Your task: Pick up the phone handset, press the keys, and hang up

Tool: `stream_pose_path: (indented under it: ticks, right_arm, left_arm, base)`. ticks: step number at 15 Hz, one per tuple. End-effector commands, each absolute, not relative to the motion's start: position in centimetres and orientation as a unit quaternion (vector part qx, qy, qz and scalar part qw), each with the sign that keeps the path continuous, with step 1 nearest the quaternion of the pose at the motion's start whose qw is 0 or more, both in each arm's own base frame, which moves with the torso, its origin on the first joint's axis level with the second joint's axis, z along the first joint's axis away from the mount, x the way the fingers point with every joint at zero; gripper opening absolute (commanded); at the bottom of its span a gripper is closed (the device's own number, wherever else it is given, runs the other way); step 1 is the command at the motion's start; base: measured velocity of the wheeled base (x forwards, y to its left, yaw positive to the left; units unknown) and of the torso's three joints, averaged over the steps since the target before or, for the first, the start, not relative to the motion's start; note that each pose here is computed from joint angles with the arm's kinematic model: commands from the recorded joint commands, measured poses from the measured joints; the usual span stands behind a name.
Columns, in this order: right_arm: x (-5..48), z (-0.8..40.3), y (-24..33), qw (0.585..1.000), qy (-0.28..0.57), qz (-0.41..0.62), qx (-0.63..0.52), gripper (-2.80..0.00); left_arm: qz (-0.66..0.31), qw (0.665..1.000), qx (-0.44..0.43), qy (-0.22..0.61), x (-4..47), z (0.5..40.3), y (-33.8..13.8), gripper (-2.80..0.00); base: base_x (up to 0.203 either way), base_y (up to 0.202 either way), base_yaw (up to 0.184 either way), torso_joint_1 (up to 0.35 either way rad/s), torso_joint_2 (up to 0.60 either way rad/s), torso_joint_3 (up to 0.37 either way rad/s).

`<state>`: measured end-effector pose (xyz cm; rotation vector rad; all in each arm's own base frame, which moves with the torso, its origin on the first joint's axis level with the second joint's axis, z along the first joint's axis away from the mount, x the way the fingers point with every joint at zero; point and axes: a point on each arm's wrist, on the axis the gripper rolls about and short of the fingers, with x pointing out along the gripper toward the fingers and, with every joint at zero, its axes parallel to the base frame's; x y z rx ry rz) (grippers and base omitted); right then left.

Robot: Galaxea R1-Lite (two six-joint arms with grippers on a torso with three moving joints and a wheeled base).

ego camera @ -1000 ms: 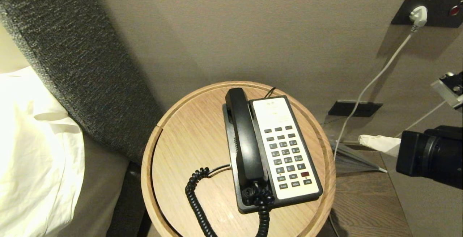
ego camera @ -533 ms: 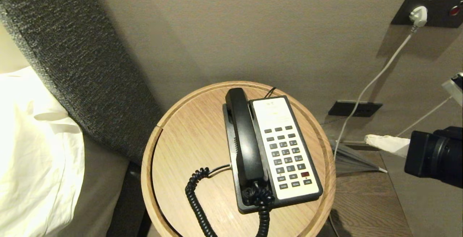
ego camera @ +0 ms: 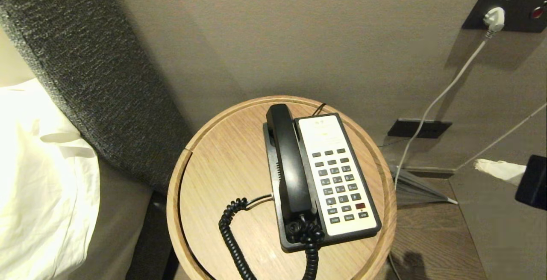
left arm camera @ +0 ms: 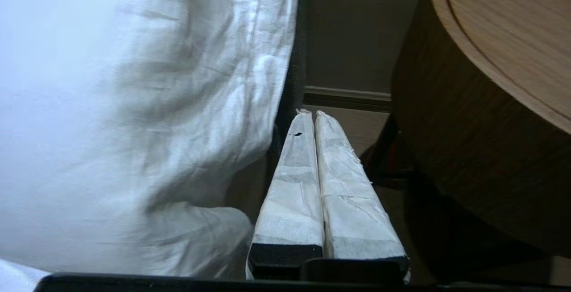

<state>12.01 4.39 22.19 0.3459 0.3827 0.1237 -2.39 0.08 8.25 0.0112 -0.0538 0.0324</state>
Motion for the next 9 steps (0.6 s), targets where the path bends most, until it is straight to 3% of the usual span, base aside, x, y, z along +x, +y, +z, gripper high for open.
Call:
stream_pose_path:
  ticks: [1, 9]
  right_arm:
    - [8.7, 20.6, 2.0, 0.97, 0.159, 0.012, 0.185, -2.8]
    - [-0.8, 13.3, -0.6, 0.981, 0.079, -0.067, 0.165, -2.8]
  left_arm:
    - [0.001, 1.0, -0.018, -0.02, -2.3, 7.9, 0.0, -2.8]
    - [0.001, 1.0, -0.018, -0.02, -2.3, 7.9, 0.0, -2.8]
  base:
    - [0.0, 0.0, 0.0, 0.0, 0.0, 0.0]
    - [0.0, 0.0, 0.0, 0.0, 0.0, 0.0]
